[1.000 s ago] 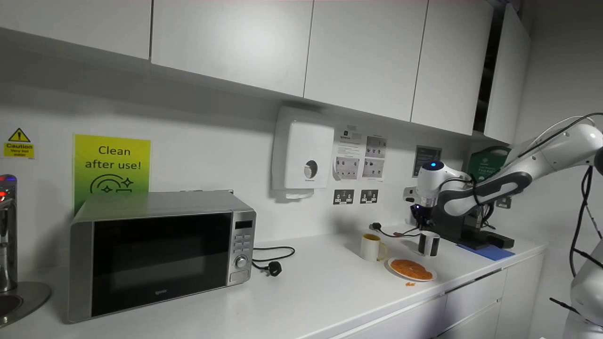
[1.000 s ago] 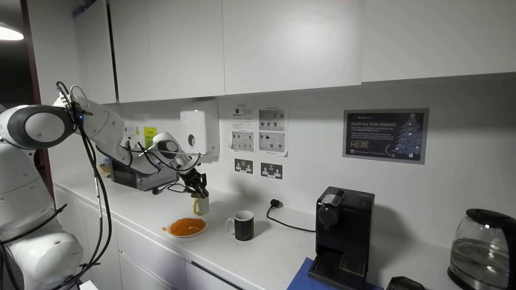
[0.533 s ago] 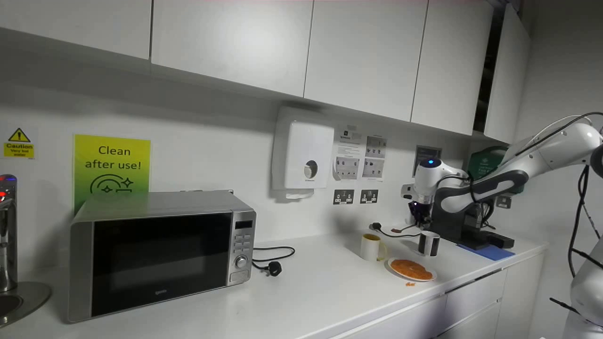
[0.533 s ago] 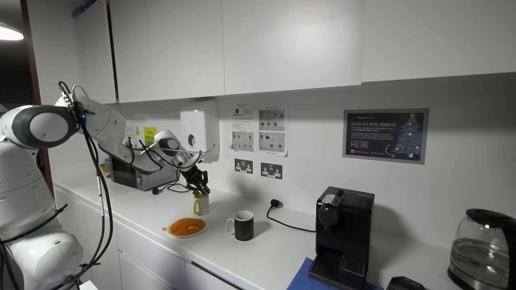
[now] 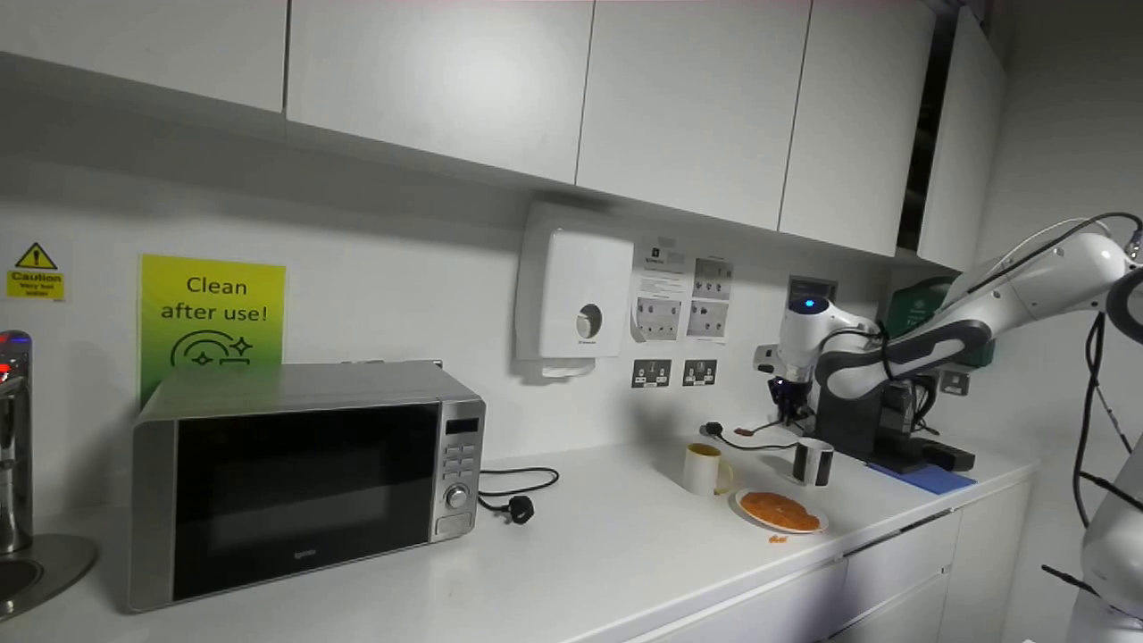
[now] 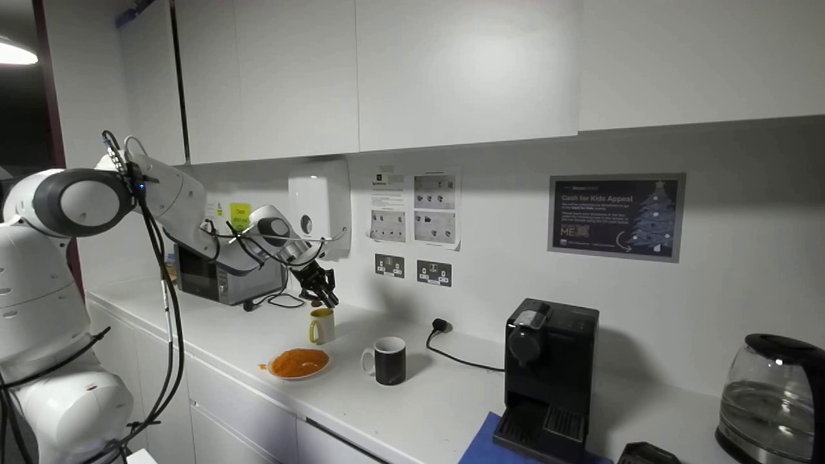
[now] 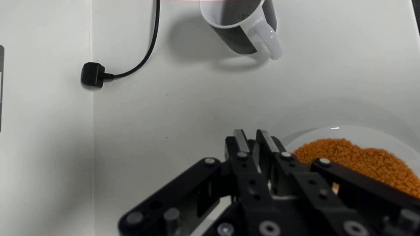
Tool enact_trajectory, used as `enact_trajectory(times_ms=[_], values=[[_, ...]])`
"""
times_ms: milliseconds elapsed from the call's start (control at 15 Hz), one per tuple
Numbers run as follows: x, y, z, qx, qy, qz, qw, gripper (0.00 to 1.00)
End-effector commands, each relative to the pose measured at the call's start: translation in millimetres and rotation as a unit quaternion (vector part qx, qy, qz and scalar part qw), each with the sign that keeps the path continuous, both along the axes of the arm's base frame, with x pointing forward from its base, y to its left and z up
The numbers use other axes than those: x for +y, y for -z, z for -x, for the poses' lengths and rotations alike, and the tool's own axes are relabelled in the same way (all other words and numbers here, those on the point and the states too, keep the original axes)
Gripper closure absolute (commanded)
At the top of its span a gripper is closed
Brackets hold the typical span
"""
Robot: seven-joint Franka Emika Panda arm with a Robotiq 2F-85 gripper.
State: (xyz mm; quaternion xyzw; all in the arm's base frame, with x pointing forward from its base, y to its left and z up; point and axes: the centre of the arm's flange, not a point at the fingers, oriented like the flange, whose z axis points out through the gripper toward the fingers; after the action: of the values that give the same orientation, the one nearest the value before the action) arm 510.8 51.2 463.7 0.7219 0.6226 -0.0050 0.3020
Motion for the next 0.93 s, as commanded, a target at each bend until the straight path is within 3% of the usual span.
enact_trajectory(times_ms=[0,867], values=[[10.7,-4.8,-19.0,0.003,0.019,0.009,0.9998,0.97],[39.0,3.2,-54.5,0.022,0.037,0.015,0.9989,0.97]])
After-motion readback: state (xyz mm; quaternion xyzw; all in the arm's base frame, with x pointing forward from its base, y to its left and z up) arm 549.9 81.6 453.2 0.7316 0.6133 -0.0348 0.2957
